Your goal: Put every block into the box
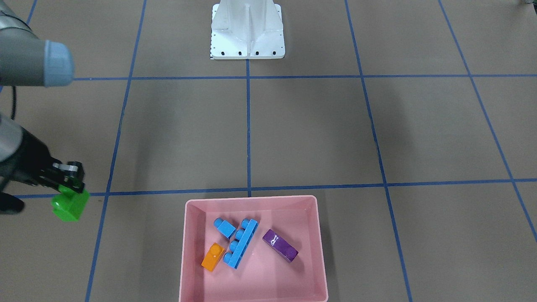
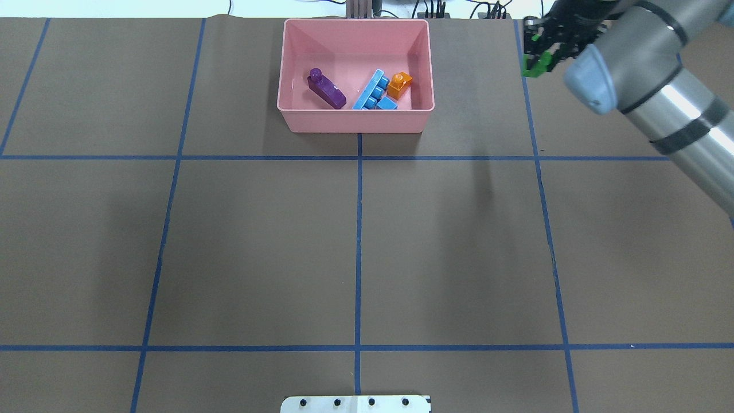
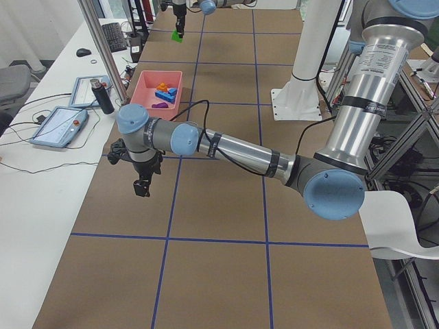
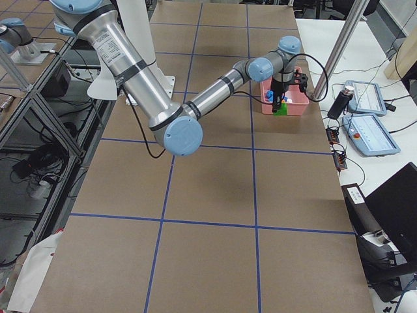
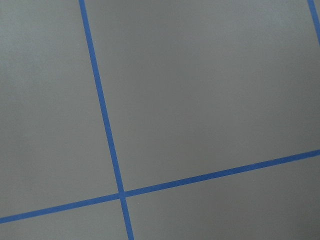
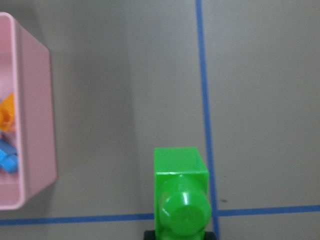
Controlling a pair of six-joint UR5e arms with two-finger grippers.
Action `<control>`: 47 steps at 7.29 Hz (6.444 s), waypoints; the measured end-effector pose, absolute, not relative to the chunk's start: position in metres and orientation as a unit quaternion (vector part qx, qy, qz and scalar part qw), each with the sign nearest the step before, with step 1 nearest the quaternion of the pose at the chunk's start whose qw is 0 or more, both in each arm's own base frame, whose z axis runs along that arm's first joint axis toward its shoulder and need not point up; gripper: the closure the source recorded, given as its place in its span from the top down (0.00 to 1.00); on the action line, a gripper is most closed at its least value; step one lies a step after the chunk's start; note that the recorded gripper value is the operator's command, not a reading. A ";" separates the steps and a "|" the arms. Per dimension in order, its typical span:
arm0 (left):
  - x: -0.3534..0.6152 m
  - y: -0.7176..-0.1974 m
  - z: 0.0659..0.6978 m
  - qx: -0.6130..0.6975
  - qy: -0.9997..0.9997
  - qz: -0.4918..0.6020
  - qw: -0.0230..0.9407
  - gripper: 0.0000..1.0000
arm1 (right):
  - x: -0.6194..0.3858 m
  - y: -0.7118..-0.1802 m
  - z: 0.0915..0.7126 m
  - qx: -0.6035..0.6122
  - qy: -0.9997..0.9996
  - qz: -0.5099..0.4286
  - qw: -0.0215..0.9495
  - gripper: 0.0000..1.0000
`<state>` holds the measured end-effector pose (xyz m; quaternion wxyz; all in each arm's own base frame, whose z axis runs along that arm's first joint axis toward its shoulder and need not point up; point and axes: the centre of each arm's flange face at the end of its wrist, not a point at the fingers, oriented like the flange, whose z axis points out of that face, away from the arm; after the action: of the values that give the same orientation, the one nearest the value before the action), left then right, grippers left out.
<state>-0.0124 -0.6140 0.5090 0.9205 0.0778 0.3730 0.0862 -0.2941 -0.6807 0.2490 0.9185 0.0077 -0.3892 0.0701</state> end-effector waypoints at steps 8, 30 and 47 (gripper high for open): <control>-0.012 -0.614 0.511 0.075 0.375 0.083 0.920 1.00 | -0.522 -0.741 0.111 0.020 -0.402 0.150 0.903 0.34; -0.057 -0.458 0.624 0.056 0.369 0.088 0.924 1.00 | 0.031 -0.528 0.614 0.018 -0.326 -0.005 0.945 1.00; -0.057 -0.460 0.610 0.074 0.371 0.098 0.920 1.00 | 0.039 -0.456 0.612 0.005 -0.327 0.009 0.945 1.00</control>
<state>-0.0571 -0.4601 0.6096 0.9203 0.0745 0.3713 0.0978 0.0390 -0.4558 0.6123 0.9449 0.0047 -0.3273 0.0095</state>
